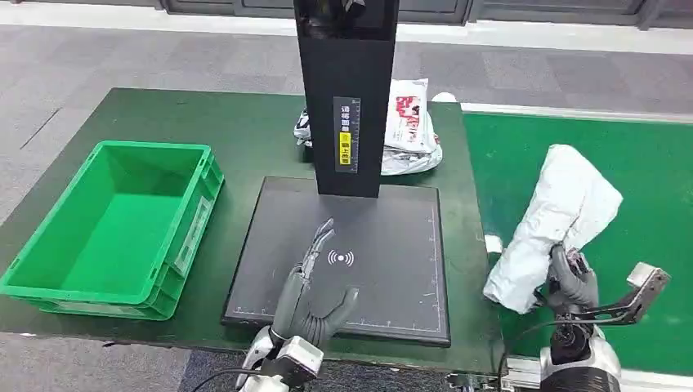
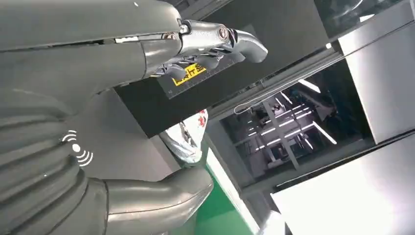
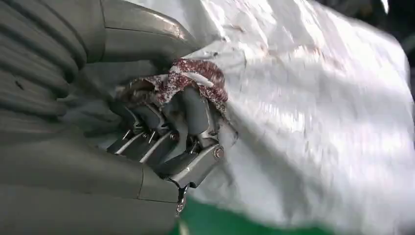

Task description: Moved the parcel from conveyor to table for the left to box.

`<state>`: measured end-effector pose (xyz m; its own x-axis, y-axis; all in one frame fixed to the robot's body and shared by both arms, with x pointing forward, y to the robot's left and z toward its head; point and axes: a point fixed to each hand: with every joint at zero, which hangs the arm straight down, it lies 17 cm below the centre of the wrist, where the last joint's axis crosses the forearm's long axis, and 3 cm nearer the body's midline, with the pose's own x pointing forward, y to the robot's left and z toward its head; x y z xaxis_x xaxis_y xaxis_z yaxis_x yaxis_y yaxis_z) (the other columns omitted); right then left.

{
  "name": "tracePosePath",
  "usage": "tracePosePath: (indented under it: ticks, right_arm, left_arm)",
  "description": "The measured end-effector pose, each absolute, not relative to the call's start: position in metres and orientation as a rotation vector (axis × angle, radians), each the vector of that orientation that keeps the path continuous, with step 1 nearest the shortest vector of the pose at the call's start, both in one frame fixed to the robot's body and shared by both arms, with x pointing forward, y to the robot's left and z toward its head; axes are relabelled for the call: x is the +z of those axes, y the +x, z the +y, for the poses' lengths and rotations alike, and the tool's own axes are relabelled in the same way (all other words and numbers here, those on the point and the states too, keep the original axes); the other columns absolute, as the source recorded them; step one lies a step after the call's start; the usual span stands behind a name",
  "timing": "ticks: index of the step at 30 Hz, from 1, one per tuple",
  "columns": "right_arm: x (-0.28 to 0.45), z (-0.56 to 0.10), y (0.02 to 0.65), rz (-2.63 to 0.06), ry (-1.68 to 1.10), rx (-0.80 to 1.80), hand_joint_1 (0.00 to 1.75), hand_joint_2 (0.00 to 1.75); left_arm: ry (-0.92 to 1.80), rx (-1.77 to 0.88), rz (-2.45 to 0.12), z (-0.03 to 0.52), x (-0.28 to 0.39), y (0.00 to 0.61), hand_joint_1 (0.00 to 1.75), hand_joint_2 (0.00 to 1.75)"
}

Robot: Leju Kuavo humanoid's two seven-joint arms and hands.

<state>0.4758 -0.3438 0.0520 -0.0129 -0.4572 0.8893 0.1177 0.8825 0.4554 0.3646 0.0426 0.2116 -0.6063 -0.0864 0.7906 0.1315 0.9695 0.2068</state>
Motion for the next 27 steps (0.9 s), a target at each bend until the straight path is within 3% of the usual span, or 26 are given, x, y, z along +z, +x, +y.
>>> tracePosePath:
  ticks: [13,21,27]
  right_arm:
    - [0.134,-0.222,0.465,-1.684,0.437,-0.132,1.75,1.75]
    - [0.14,-0.099,0.438,-1.615,0.629,0.128,1.75,1.75]
    - [0.137,-0.066,0.427,-1.583,0.693,0.192,1.75,1.75]
  left_arm:
    - [-0.024,-0.322,-2.205,0.041,0.21,0.363,0.0,1.75]
    - [-0.03,-0.327,-2.208,0.04,0.211,0.362,0.0,1.75]
    - [-0.029,-0.324,-2.21,0.041,0.211,0.361,0.0,1.75]
